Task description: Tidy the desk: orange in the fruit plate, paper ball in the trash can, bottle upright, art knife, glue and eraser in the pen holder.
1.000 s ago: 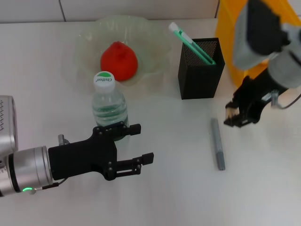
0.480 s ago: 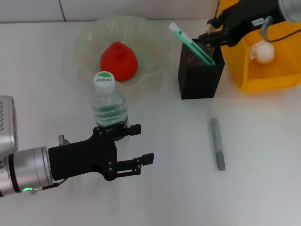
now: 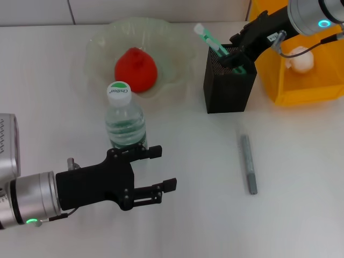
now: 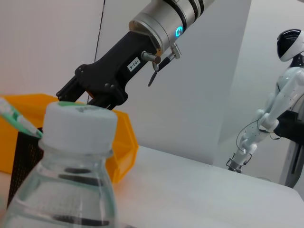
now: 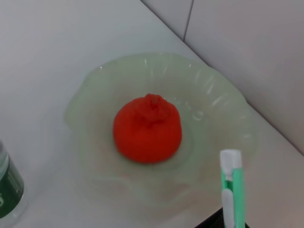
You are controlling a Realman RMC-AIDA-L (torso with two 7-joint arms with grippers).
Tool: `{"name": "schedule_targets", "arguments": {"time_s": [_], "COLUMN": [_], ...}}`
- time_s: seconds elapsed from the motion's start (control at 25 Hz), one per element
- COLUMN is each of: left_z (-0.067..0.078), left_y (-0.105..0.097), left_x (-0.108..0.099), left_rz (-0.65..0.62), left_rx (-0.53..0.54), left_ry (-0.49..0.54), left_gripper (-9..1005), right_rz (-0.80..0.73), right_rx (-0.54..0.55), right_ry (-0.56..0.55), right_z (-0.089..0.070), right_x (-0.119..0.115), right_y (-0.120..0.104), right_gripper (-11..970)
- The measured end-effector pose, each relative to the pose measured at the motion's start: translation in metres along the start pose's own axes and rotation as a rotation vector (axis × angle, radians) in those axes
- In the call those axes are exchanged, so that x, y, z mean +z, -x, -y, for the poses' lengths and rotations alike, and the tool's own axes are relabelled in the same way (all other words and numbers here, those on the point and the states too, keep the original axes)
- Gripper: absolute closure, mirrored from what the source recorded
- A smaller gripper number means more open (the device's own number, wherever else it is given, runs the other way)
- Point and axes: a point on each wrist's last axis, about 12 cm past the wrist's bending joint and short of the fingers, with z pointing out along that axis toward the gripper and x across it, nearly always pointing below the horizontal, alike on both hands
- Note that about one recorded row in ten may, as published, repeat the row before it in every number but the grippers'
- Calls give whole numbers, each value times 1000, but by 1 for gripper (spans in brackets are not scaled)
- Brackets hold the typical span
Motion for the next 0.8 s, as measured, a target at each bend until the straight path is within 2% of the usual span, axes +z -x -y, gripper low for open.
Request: {"name": "schedule_targets", "arguments": {"time_s": [0.2, 0.36, 0.4, 0.44, 0.48, 0.64, 0.8], "left_z": [2, 3, 3, 3, 3, 4, 3], "left_y": [-2, -2, -2, -2, -2, -2, -2], "left_x": [-1, -1, -1, -1, -1, -1, -2], "left_rz": [0, 5, 5, 6, 6, 5, 4], "left_rx": [-3, -6, -6, -6, -6, -5, -7], "left_ry": [-1, -2, -2, -3, -4, -9, -9], "left_gripper": [215, 215, 215, 215, 215, 215, 215], "right_rz": [-1, -1, -1, -18, -18, -145, -234], "right_rx": [10, 89, 89, 120, 120, 210, 283], "right_ry": [14, 10, 10, 25, 25, 77, 61], "right_z": [-2, -8, -8, -14, -14, -31, -36], "right_x": [-6, -30, -30, -42, -42, -55, -53], "right_y": [-3, -3, -3, -4, -4, -11, -21], "right_gripper": [424, 409, 405, 401, 399, 390, 381]}}
